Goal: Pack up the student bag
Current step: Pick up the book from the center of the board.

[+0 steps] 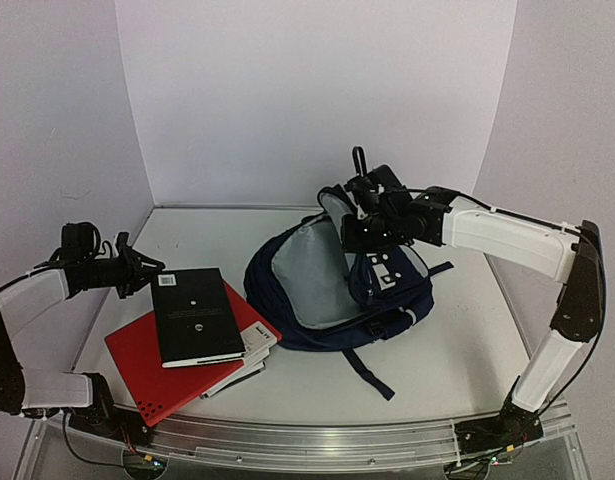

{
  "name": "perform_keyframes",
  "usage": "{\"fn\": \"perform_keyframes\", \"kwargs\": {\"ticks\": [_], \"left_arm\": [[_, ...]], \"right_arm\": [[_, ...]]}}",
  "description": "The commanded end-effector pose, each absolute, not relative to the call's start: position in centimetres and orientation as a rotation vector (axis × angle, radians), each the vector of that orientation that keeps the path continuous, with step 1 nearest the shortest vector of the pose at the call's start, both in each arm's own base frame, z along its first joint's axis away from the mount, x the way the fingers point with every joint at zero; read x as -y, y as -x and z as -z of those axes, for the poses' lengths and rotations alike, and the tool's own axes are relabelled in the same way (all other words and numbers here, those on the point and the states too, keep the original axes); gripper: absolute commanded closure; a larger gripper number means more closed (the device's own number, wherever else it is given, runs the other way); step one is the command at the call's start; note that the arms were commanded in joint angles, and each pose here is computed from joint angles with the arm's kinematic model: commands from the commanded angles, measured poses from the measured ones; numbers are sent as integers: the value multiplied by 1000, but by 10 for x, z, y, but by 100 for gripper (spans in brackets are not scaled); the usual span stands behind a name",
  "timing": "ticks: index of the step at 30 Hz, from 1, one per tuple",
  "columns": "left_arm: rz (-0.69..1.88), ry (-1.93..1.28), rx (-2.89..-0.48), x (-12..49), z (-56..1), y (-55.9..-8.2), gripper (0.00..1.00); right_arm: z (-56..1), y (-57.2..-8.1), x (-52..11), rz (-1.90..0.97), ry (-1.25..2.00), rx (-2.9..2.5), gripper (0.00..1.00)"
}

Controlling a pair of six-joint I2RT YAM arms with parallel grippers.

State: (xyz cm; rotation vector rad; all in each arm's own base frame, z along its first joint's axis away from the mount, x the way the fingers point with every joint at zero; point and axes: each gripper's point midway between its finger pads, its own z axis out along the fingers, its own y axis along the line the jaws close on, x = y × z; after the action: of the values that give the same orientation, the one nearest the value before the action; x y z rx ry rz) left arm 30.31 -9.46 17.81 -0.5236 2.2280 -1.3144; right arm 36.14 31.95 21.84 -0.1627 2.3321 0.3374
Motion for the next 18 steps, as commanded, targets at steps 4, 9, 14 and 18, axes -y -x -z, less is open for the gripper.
{"fn": "perform_keyframes", "kwargs": {"ticks": [4, 9, 14, 18], "left_arm": [[1405, 242, -2081, 138, -286, -311, 100], [1511, 127, -2072, 191, -315, -318, 100], [1567, 39, -2063, 237, -330, -330, 100], [1660, -1, -2025, 266, -337, -343, 100]], "right_arm": [[-326, -376, -337, -562, 102, -2070, 100], [-328, -377, -342, -576, 110, -2070, 100], [-328, -379, -345, -582, 114, -2074, 100], [-332, -380, -345, -582, 109, -2066, 100]]}}
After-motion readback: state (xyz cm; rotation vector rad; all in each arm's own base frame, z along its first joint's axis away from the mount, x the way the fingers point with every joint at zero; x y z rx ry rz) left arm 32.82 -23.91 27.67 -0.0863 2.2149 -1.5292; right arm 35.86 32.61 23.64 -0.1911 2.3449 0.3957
